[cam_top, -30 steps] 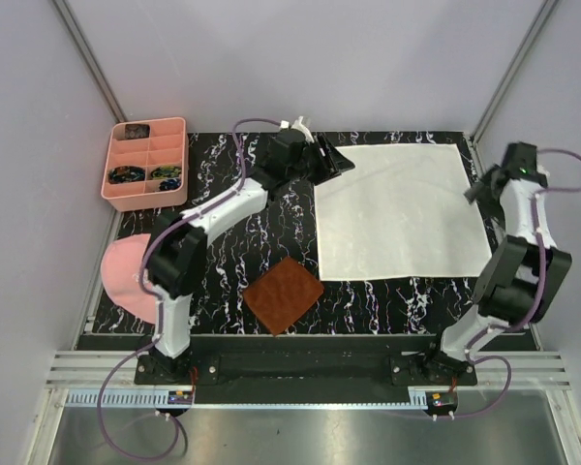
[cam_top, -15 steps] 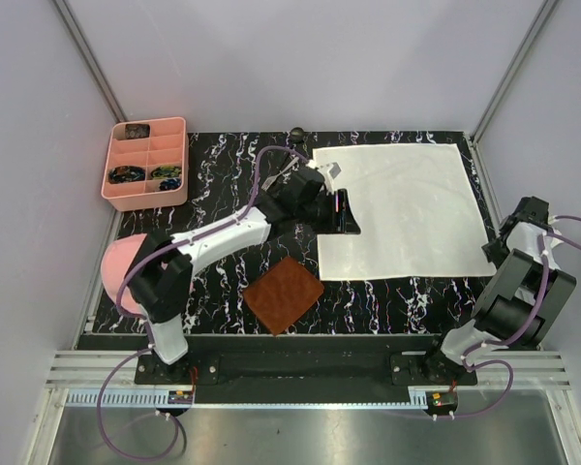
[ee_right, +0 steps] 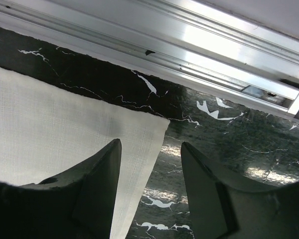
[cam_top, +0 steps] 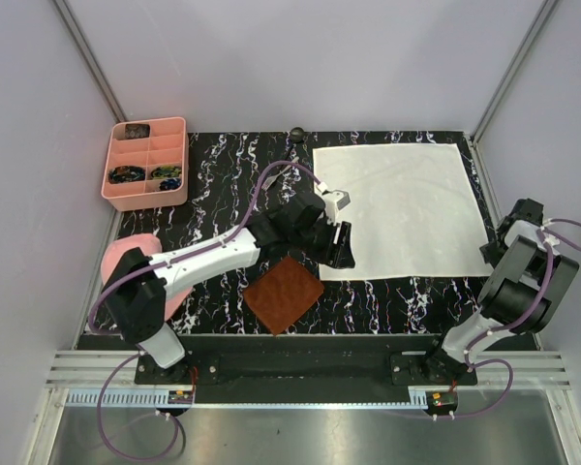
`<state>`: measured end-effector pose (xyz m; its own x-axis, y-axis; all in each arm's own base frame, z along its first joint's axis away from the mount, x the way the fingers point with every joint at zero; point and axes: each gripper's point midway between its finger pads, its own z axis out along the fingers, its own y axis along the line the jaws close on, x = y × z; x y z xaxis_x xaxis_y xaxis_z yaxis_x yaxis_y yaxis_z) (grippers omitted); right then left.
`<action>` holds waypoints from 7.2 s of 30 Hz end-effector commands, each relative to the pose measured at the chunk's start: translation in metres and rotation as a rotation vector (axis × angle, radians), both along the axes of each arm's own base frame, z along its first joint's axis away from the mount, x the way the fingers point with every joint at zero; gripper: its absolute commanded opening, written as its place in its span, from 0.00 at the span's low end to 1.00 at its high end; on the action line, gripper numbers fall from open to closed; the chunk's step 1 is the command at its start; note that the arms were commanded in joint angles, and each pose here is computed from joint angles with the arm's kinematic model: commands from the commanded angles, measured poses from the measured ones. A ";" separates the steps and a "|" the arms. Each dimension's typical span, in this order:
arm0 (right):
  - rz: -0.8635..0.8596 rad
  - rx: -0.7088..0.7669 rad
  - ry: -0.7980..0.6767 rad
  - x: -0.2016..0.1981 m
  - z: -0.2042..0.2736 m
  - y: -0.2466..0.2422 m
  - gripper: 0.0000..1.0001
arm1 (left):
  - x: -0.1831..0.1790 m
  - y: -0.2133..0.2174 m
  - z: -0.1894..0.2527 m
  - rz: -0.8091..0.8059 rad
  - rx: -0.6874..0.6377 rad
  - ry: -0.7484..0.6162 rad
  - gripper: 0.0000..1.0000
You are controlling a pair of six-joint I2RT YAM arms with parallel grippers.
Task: Fold the napkin into a case and place the utensils inside
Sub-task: Pick up the flattened napkin from the center of the board, then fold and flatten the napkin at the corner of the board.
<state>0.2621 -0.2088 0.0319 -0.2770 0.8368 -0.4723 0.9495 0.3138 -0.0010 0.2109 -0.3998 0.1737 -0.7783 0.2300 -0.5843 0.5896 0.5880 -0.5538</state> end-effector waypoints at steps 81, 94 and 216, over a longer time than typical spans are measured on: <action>0.054 -0.125 -0.198 0.022 0.071 -0.013 0.00 | 0.026 -0.007 -0.151 -0.253 0.624 -0.263 0.11; 0.125 -0.305 -0.531 0.019 0.259 0.005 0.00 | 0.012 0.006 0.087 -0.150 0.424 -0.622 0.00; -0.090 -0.068 0.116 -0.047 0.028 0.017 0.00 | 0.017 0.026 -0.090 -0.232 0.541 -0.137 0.00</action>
